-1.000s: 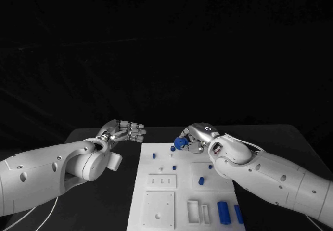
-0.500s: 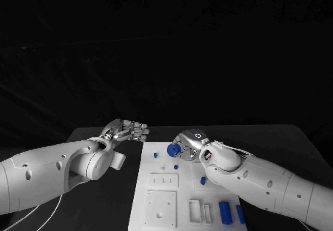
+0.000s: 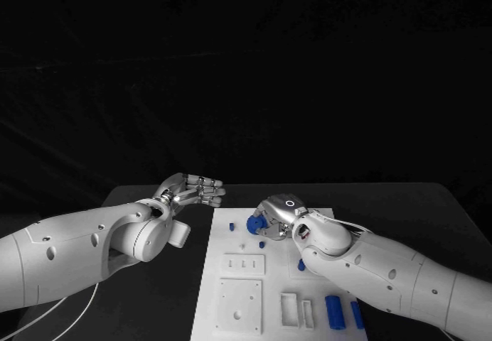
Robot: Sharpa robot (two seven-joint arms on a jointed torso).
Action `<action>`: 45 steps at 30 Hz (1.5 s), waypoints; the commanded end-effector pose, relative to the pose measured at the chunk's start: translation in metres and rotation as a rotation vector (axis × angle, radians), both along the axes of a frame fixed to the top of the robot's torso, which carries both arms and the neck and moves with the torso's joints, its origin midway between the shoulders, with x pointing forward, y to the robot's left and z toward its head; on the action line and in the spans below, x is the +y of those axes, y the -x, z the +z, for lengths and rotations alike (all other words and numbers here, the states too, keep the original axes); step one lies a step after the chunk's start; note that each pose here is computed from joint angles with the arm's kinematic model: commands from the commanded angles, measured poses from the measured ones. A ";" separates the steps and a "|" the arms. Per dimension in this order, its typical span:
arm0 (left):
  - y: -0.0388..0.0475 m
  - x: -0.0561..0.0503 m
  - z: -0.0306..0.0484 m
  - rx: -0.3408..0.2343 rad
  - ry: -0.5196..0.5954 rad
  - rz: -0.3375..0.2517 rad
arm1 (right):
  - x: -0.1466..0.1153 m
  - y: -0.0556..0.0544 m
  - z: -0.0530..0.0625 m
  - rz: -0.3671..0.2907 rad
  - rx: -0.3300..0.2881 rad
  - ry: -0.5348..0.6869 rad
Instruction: Assemble the parts on the task board
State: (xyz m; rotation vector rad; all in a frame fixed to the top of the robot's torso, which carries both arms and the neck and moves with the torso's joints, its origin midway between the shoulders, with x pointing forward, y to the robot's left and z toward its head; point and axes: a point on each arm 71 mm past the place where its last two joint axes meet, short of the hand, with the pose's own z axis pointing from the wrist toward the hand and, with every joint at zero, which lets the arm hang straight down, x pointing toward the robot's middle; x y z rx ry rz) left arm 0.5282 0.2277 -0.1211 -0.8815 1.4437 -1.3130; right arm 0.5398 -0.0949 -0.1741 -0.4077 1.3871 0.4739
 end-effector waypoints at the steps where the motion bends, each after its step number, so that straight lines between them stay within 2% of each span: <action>1: 0.0003 -0.003 0.0012 -0.005 0.002 -0.020 | 0.002 0.000 -0.001 0.002 -0.005 0.016; 26: 0.0001 -0.004 0.0012 -0.005 0.003 -0.023 | 0.004 -0.007 -0.014 -0.016 0.015 0.044; 45: -0.0001 -0.003 0.0011 -0.004 0.002 -0.020 | 0.004 -0.008 -0.017 -0.021 0.033 0.044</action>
